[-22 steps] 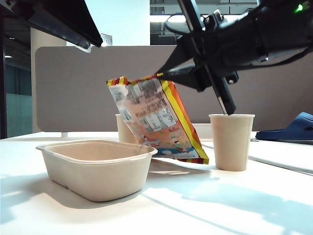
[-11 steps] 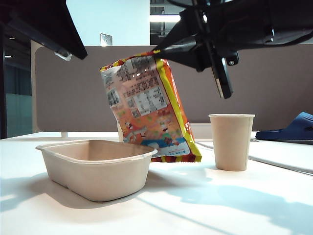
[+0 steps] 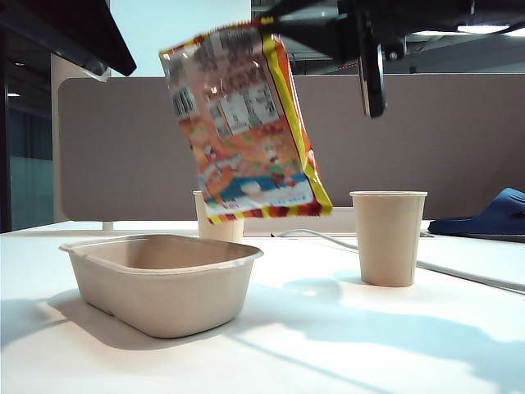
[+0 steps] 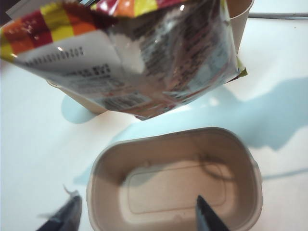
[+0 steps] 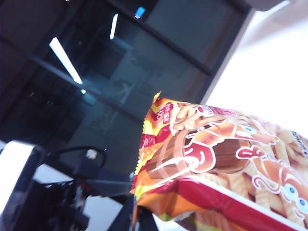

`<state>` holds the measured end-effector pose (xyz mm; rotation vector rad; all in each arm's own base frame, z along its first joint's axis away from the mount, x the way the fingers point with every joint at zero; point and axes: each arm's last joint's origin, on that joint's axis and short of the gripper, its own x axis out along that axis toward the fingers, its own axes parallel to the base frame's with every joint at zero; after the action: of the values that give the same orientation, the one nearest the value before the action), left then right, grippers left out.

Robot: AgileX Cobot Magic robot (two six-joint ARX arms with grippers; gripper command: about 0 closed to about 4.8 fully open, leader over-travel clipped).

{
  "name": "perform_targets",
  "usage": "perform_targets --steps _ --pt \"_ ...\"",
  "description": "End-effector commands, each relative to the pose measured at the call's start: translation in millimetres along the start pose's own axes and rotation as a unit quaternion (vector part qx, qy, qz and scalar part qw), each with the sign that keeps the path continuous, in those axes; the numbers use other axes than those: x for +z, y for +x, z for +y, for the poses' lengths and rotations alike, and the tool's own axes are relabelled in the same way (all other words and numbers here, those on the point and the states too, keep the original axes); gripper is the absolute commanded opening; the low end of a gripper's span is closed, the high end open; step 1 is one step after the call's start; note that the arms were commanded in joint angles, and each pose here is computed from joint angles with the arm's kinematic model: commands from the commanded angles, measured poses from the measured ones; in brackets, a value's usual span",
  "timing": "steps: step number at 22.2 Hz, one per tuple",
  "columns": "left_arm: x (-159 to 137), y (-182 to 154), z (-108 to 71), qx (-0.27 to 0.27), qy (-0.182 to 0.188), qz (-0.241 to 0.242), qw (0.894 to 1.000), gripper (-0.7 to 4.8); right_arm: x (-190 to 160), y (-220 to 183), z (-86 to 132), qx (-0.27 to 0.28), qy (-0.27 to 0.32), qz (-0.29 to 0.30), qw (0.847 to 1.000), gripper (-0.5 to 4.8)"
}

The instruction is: Pick up a bag of chips and put them in the box.

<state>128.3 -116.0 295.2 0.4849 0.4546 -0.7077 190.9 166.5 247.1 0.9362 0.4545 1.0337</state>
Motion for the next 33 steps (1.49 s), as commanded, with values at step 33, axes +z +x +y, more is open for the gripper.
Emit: perform_targets --steps 33 --pt "-20.9 -42.4 40.4 -0.223 -0.008 -0.158 0.962 3.82 0.5 -14.7 32.4 0.167 0.008 0.182 0.969 -0.01"
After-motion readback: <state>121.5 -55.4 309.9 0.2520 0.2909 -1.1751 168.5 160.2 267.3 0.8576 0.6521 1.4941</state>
